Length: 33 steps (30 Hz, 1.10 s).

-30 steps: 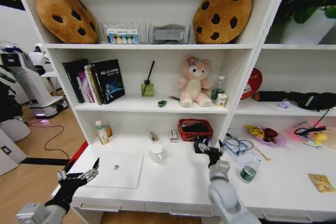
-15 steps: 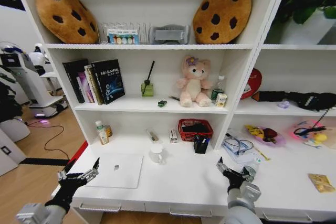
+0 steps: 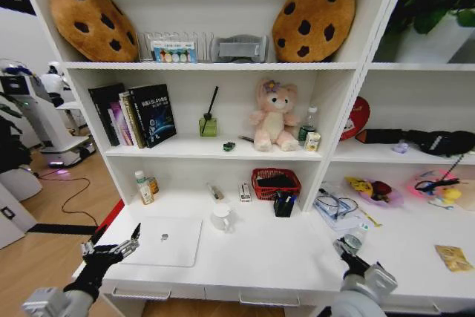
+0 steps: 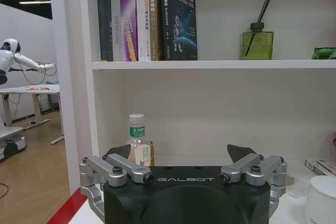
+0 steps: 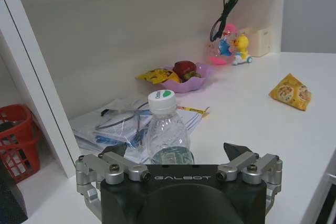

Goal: Organize the objects on the table.

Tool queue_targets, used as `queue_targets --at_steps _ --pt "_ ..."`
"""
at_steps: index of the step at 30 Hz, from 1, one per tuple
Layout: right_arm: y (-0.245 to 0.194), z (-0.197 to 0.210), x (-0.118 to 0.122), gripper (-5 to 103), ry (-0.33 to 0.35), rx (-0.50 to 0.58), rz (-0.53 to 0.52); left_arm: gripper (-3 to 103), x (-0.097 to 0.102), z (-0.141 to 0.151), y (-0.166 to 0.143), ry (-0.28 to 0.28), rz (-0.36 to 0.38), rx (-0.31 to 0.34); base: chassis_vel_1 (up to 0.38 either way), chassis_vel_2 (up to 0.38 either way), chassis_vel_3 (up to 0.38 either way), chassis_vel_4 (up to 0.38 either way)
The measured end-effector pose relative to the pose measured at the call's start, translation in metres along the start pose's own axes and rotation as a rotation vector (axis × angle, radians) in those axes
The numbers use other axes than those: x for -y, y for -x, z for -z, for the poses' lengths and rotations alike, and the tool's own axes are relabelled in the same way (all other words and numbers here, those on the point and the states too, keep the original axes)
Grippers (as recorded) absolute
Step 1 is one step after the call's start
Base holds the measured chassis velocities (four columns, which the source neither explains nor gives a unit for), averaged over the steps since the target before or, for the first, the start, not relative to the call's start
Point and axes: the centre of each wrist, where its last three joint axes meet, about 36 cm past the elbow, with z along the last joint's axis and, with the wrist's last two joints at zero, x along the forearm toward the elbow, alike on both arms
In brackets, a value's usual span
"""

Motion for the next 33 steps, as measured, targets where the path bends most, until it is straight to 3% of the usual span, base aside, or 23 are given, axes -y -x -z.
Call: queue_targets --at_steps 15,29,33 --pt "0.034 -0.016 -0.013 100 -0.048 -0.049 0.048 100 0.000 0.000 0.000 0.000 0.000 0.000 0.000 0.000 0.000 0.000" --pt "0.050 -0.032 0.001 101 -0.066 -0.023 0.004 100 0.000 0.000 0.000 0.000 0.000 0.000 0.000 0.000 0.000 0.000" --pt "0.055 -0.034 0.008 89 -0.067 -0.018 -0.002 100 0.000 0.000 0.000 0.000 0.000 0.000 0.000 0.000 0.000 0.000"
